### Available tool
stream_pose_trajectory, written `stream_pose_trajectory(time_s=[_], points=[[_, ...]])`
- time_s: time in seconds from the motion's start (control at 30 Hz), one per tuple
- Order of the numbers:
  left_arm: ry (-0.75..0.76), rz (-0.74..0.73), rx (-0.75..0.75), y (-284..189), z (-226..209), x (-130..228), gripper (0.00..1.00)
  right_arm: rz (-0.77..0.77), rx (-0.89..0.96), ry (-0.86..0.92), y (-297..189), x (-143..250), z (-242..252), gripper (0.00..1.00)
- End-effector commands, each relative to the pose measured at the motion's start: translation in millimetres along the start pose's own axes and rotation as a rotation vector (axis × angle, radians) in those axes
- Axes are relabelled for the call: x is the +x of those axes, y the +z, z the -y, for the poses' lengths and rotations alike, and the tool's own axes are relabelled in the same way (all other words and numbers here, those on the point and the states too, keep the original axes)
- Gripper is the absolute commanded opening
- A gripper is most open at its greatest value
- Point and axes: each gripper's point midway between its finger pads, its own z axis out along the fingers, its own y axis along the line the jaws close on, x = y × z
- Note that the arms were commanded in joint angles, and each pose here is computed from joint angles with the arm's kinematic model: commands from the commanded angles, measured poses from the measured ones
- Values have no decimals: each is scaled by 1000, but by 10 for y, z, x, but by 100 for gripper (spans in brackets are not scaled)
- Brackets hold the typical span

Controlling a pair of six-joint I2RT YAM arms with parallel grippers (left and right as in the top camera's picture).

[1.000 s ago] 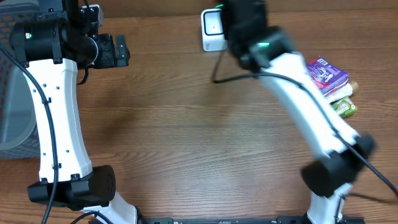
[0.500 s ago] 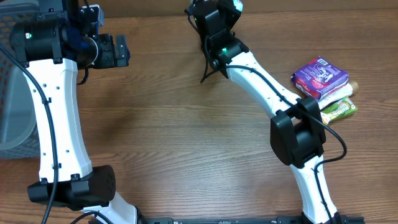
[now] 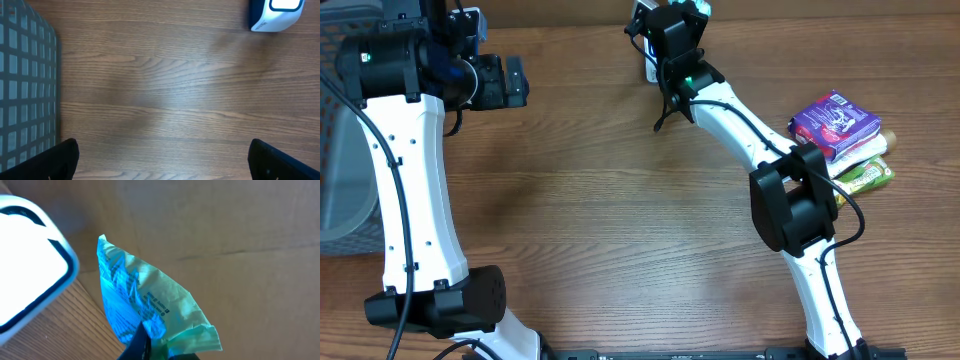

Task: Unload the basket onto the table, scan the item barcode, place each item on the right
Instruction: 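Hold the wipes pack barcode in front of the white scanner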

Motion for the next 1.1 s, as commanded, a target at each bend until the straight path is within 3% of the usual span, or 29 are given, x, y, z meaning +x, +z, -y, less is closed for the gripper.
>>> stream_pose_trajectory(time_s=[0.0,0.33,1.07], points=[[-2,-3,1,25,17,-9,100,40,19,19,-79,-138,127,4],[-2,-3,1,25,17,-9,100,39,18,2,-216,-276,37,4],[-2,-3,1,25,17,-9,100,-22,51,10,-247,-201,68,4]])
